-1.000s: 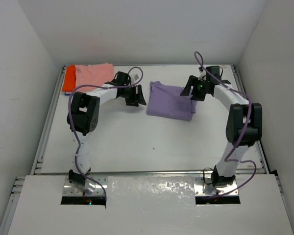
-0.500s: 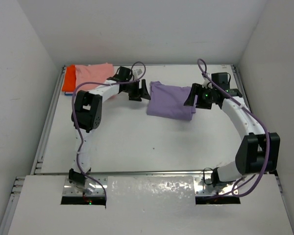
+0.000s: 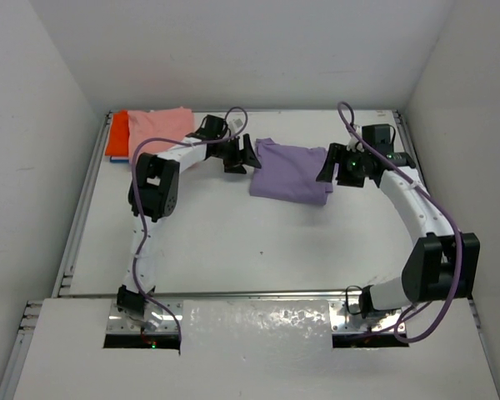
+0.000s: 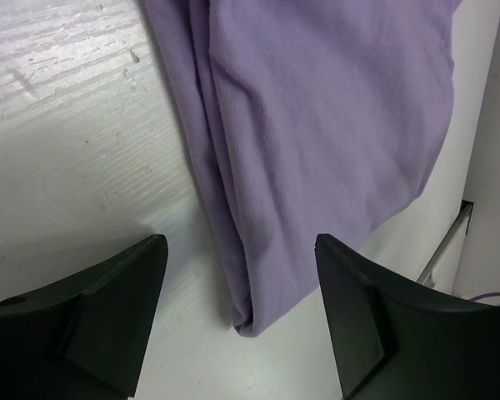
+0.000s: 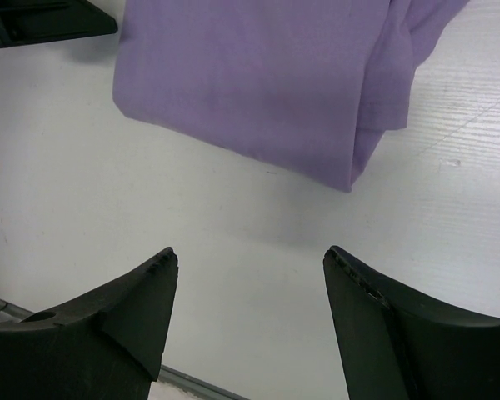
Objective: Fold and stack the t-shirts
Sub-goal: Put the neatly folded tshirt into the corner of the board with the left arm
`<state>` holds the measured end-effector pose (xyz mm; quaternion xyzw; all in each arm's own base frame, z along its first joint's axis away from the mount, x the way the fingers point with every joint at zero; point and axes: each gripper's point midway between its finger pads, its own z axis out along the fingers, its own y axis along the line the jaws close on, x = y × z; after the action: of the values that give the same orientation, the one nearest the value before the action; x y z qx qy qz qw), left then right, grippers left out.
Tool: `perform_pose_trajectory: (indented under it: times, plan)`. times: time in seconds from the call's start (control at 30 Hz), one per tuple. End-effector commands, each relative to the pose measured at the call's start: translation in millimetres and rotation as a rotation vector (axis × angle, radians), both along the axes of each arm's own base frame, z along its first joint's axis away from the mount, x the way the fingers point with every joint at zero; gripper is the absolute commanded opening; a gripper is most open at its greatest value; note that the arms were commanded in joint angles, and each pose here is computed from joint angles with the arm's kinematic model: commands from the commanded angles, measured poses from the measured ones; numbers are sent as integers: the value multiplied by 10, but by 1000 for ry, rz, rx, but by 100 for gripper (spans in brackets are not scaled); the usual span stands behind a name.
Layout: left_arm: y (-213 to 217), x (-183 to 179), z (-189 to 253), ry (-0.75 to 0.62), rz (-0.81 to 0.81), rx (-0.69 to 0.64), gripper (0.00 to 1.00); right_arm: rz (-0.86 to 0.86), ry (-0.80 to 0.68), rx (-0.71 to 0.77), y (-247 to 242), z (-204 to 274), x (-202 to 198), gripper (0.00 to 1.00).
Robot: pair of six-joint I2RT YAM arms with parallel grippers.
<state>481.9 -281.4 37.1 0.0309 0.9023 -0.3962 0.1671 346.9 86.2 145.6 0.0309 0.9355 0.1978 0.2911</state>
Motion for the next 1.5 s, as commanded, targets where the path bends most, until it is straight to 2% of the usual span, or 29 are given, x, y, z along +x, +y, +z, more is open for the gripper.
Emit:
perform_pose_trajectory:
  times: [0.0,0.23,0.43,0.5,0.53,0.57,0.6,0.67,0.73,0.77,1.03,1.47]
  plan:
    - [-87,-17,-279,24,6,24,71,-5,-48,-17,-46,131,-26,70]
    - [-340,-30,-360,33,-24,26,72,-3,-55,-23,-52,172,-54,70]
    - [-360,-15,-479,55,4,38,72,-4,-57,-39,-83,221,-90,69]
    - [-387,-37,-501,69,13,25,69,-4,-59,-45,-93,232,-100,69]
    - [-411,-47,-496,71,8,12,65,-5,-59,-46,-96,226,-103,69]
    - [-425,-47,-481,69,5,1,52,-8,-62,-43,-94,232,-94,69]
    - [-455,-50,-459,68,5,-18,34,-8,-61,-41,-91,230,-94,69]
    - [-476,-23,-361,49,12,-37,14,-8,-60,-36,-81,234,-89,69]
    - [-497,17,-257,28,33,-56,2,-15,-68,-35,-89,265,-64,69]
    - [-504,37,-204,18,36,-61,1,-13,-73,-33,-80,284,-57,69]
    - [-499,383,374,-99,103,-39,0,-21,-98,-19,-69,348,-93,69]
    - [-216,634,1009,-209,168,-12,0,-25,-96,-31,-98,330,-163,69]
